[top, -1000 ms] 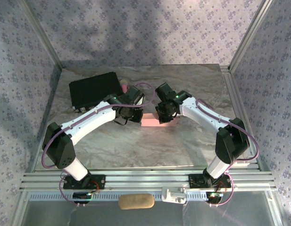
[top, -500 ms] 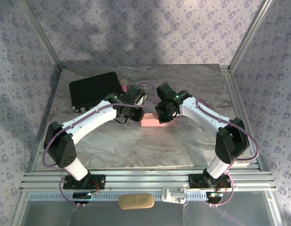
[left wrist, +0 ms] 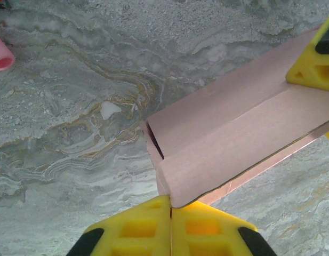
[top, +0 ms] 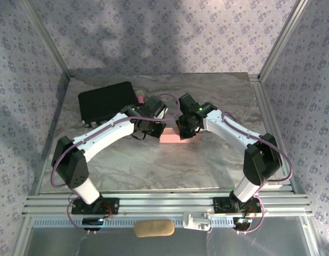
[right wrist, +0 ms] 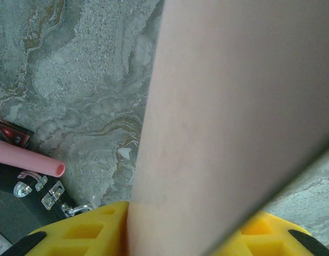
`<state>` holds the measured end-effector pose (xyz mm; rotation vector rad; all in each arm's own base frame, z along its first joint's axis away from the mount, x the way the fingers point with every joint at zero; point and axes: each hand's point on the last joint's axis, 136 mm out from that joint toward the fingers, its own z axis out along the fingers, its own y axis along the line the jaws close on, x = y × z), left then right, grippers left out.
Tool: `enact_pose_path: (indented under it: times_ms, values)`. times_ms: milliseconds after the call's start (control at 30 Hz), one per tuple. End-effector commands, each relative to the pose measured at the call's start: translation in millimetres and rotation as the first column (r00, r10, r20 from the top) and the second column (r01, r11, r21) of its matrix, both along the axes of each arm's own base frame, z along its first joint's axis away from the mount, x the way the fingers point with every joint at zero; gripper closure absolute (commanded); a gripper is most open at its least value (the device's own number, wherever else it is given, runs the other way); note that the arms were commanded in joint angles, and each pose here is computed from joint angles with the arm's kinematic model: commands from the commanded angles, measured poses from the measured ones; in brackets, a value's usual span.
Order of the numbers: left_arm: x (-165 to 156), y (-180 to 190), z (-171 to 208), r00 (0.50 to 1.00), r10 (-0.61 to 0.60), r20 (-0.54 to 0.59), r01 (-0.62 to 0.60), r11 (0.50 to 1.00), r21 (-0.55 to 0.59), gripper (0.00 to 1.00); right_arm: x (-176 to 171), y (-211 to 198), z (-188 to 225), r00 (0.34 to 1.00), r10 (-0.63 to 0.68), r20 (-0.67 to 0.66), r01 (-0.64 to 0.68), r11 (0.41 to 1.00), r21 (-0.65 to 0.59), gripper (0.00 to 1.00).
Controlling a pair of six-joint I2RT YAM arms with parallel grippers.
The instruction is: Fold the paper box
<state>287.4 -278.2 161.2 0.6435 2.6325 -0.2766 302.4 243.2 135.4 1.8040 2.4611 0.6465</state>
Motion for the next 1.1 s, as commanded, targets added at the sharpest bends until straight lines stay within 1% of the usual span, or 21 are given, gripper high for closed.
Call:
enact_pose_path:
  times_ms: [0, 67, 233, 433, 767, 867, 1067]
  values:
    - [1.3, -0.7, 5.4, 1.000, 0.019, -0.007, -0.019, 1.000, 0.007, 0.98, -5.7, -1.6, -10.5, 0.999, 0.015, -0.045, -0.016, 1.000, -0.020, 0.61]
    - [-0.7, -0.9, 8.2, 0.999, 0.038, -0.022, -0.038, 0.999, -0.007, 1.00, -6.2, -1.3, -12.2, 0.999, 0.018, -0.046, -0.019, 1.000, -0.024, 0.61]
    - [-7.6, -5.7, 12.9, 0.991, 0.069, -0.112, -0.076, 0.995, -0.057, 1.00, -8.4, -0.6, -18.8, 0.998, 0.024, -0.062, -0.026, 0.999, -0.026, 0.61]
    - [-11.0, -7.4, 8.2, 0.976, 0.089, -0.198, -0.110, 0.989, -0.097, 1.00, -10.1, 0.0, -22.1, 0.997, 0.028, -0.066, -0.030, 0.999, -0.024, 0.61]
    - [-7.5, -10.9, 1.4, 0.957, 0.110, -0.269, -0.162, 0.970, -0.182, 1.00, -10.0, -0.4, -20.9, 0.997, 0.032, -0.064, -0.033, 0.999, -0.018, 0.60]
    - [-7.0, -13.5, 0.7, 0.954, 0.111, -0.278, -0.172, 0.963, -0.207, 1.00, -9.7, -1.7, -20.5, 0.998, 0.029, -0.063, -0.030, 0.999, -0.020, 0.60]
    - [-6.2, -12.7, 0.1, 0.953, 0.121, -0.278, -0.184, 0.959, -0.216, 1.00, -9.0, -2.6, -19.3, 0.998, 0.029, -0.061, -0.030, 0.999, -0.017, 0.61]
